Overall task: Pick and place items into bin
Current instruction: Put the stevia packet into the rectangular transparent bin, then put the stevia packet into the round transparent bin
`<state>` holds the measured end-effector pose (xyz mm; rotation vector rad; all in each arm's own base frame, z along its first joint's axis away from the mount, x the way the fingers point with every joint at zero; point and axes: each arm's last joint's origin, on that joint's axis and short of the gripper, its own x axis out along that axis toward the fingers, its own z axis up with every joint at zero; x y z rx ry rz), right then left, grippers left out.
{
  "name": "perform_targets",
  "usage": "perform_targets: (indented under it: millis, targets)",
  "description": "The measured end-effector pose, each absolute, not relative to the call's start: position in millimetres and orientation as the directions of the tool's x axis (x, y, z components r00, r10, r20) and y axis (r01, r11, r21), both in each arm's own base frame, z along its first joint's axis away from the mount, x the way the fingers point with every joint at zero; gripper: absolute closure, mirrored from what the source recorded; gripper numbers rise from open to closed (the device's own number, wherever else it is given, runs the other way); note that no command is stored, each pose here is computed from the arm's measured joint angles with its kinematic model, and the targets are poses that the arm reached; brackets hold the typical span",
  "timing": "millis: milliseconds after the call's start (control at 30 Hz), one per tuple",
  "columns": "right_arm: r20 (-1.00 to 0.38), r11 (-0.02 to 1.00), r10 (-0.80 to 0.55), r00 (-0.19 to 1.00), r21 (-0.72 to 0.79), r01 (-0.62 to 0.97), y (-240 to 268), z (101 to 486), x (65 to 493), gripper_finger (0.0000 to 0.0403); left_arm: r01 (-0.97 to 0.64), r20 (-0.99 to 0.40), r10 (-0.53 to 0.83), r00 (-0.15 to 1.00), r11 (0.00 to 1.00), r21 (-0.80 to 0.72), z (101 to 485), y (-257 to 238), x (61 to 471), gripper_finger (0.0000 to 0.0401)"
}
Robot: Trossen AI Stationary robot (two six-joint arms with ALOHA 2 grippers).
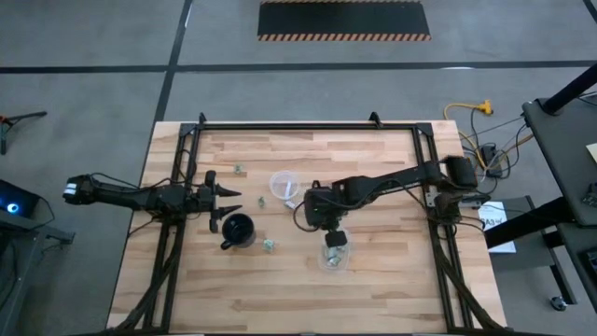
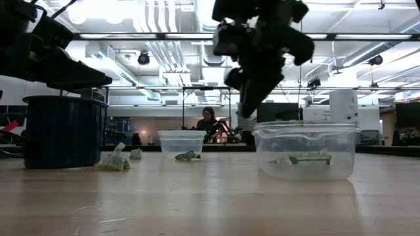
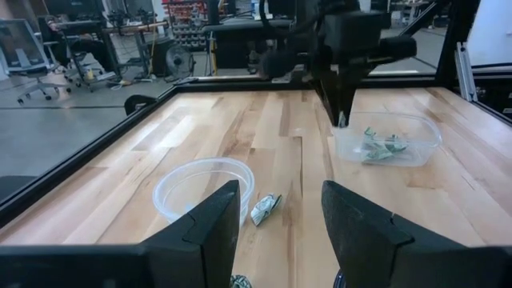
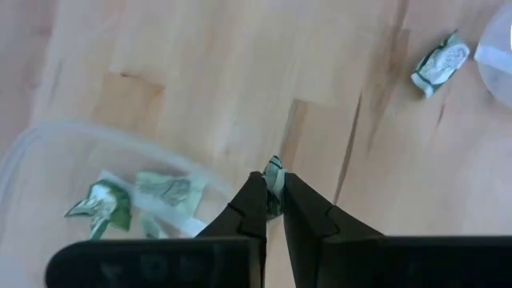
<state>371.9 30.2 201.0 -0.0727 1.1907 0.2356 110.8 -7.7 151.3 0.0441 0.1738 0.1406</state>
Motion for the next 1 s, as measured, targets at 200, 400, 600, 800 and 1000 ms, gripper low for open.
perform_targets:
  millis: [200, 400, 600, 800, 1000]
  targets:
    - [-0.899, 0.956, 0.216, 0.38, 0.114, -0.272, 30.2, 202.7, 345.1, 0.039, -0.136, -0.168, 0.144, 0.975, 0.989, 0.056, 151.4, -7.6, 110.8, 0.0239]
    - [-0.853, 0.915, 0.341, 0.395, 0.204, -0.349, 33.9, 207.1, 331.0, 0.039, -0.136, -0.17, 0.143, 0.975, 0.989, 0.057, 151.3, -7.7, 110.9, 0.0239]
    - [-0.813, 0.864, 0.415, 0.409, 0.212, -0.456, 42.1, 209.5, 330.4, 0.0376, -0.136, -0.168, 0.143, 0.975, 0.989, 0.056, 151.5, -7.7, 110.8, 0.0239]
    - [-0.815, 0.842, 0.435, 0.382, 0.218, -0.493, 50.4, 204.9, 331.7, 0.0327, -0.136, -0.169, 0.143, 0.975, 0.989, 0.056, 151.4, -7.7, 110.8, 0.0239]
    - [-0.808, 0.843, 0.436, 0.397, 0.213, -0.494, 51.6, 205.2, 333.4, 0.0285, -0.136, -0.168, 0.143, 0.975, 0.989, 0.056, 151.4, -7.7, 110.8, 0.0239]
